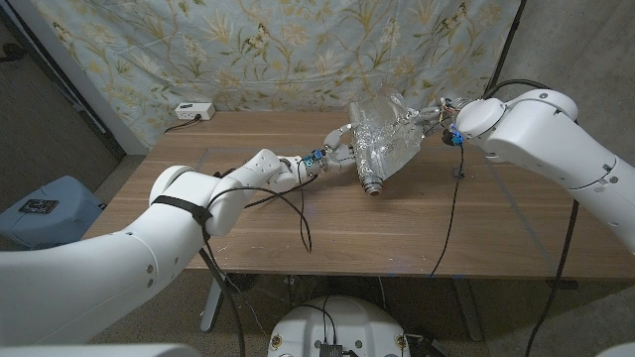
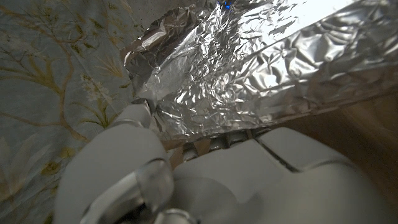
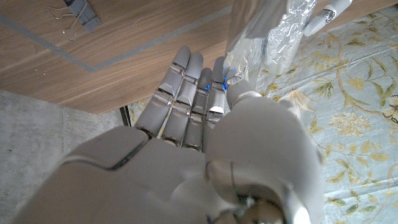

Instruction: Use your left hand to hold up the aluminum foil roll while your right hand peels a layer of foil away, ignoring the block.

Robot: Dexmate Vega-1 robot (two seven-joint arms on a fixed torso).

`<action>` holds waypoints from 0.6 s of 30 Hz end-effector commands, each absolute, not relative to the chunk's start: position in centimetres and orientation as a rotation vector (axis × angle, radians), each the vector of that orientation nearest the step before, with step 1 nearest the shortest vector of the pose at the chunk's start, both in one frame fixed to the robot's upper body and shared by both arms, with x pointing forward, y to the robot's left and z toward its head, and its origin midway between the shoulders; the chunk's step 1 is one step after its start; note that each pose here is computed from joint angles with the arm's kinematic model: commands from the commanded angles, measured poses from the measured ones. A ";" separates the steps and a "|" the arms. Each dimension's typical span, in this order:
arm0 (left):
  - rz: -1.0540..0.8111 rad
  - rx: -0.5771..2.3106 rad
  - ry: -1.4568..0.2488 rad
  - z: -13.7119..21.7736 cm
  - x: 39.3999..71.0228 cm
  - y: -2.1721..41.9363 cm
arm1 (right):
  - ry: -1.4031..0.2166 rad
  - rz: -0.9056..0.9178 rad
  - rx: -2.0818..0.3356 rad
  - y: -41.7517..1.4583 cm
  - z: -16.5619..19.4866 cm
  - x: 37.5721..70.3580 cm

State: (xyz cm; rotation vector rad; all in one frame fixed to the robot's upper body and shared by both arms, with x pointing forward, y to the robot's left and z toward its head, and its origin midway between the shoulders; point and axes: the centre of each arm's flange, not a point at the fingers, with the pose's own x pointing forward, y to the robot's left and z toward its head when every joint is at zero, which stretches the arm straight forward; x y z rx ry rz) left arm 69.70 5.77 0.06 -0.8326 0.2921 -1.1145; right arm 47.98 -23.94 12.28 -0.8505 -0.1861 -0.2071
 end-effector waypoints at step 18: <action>-1.167 -0.932 0.331 -1.0 68.8 4.3 | -0.182 -0.243 -0.889 -25.2 13.9 46.9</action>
